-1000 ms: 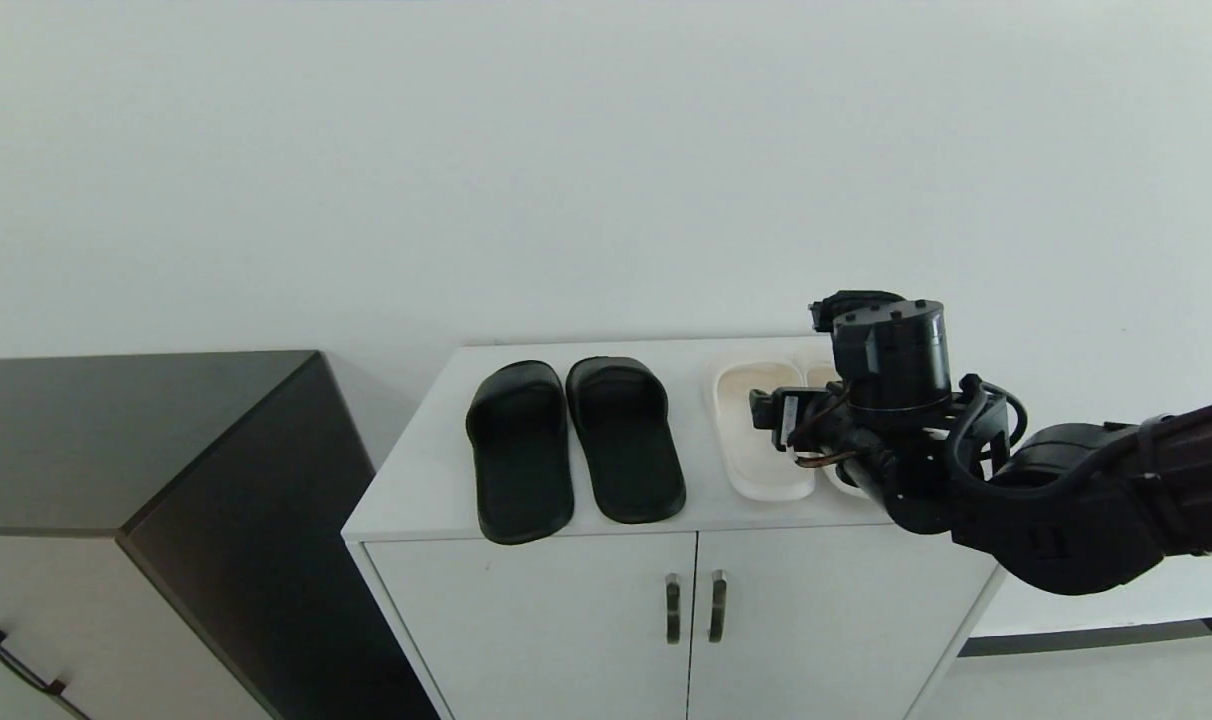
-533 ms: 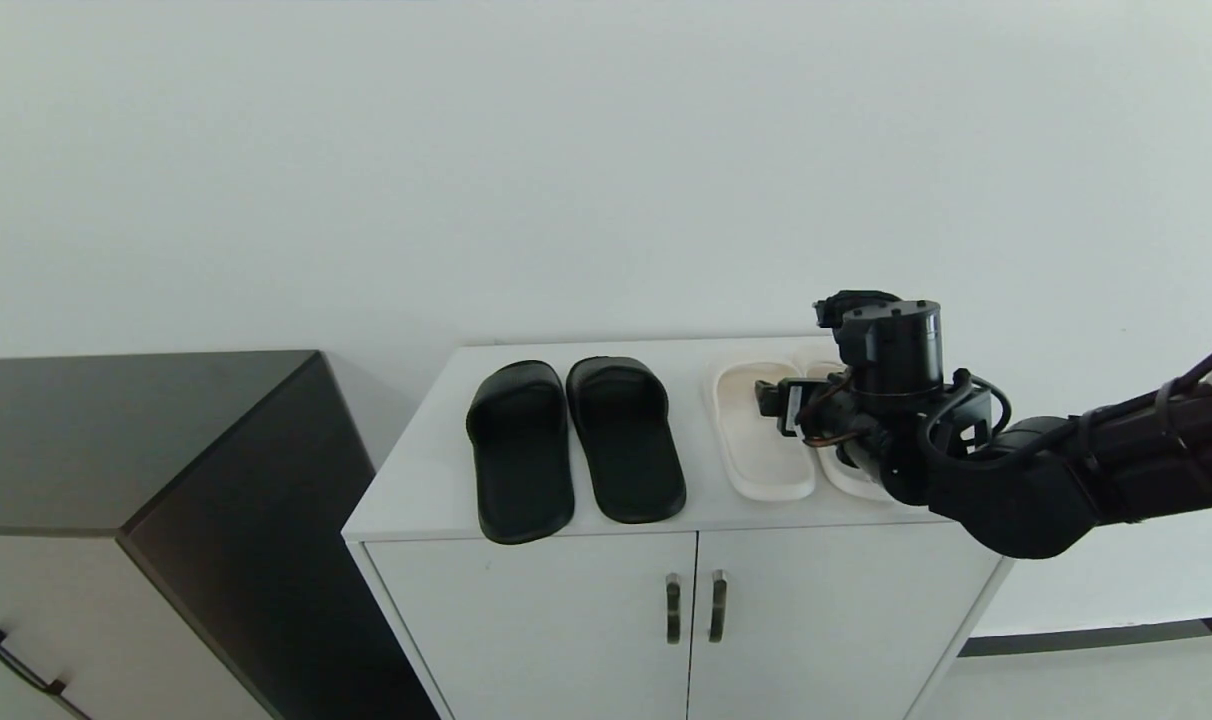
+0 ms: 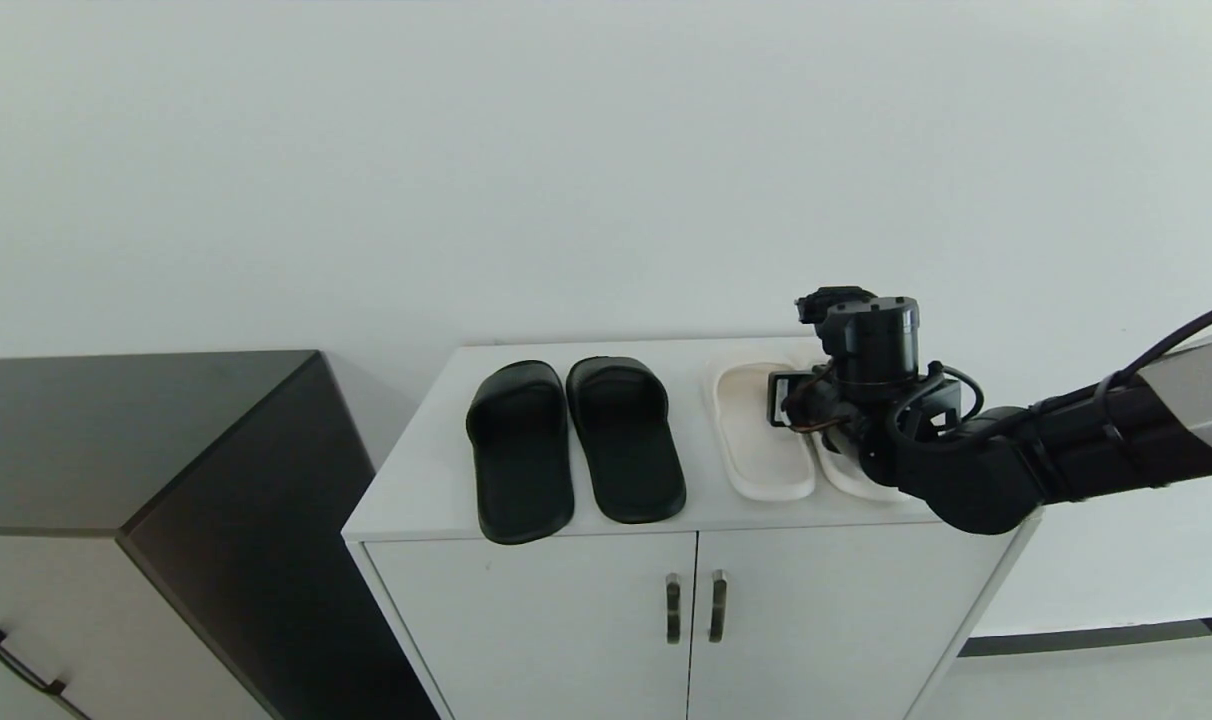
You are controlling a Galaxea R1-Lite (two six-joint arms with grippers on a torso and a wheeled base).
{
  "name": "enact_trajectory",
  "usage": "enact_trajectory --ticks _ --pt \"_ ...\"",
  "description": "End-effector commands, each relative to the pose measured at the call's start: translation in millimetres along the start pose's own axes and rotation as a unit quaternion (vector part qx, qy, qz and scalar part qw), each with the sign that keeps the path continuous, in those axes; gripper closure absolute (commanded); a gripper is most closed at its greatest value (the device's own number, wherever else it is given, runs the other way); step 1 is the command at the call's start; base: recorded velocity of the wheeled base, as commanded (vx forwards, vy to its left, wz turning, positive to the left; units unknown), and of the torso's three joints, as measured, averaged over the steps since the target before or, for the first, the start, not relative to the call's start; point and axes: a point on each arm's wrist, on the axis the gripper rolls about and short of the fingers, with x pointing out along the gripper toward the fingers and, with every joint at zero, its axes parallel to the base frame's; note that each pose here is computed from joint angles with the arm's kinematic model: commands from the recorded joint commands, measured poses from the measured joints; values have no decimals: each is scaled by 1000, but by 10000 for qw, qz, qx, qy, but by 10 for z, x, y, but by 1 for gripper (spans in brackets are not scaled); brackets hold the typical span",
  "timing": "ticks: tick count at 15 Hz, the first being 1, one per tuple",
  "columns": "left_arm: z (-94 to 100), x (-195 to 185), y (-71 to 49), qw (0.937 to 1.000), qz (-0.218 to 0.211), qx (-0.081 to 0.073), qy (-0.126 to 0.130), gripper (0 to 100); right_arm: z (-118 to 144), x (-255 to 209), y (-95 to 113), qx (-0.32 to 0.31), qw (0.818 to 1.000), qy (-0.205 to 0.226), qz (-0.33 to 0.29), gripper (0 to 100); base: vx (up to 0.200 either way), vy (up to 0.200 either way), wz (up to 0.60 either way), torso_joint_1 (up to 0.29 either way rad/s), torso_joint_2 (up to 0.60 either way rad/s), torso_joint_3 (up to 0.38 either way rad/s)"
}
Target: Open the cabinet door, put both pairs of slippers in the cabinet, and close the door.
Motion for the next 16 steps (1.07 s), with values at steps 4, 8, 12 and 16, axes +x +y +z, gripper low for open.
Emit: enact_trajectory --ticks 4,8,12,16 --pt "0 1 0 10000 1 -2 10 100 121 -69 -14 -88 9998 -187 25 100 0 0 0 0 0 0" --pt "1 1 0 10000 0 -9 2 100 414 -511 43 -111 9979 -526 374 100 0 0 0 0 0 0" --pt "1 1 0 10000 0 -9 2 100 329 -1321 -20 -364 9774 -112 2080 100 0 0 0 0 0 0" --pt "0 1 0 10000 1 14 10 100 103 -1688 -170 -554 9323 502 3539 100 0 0 0 0 0 0"
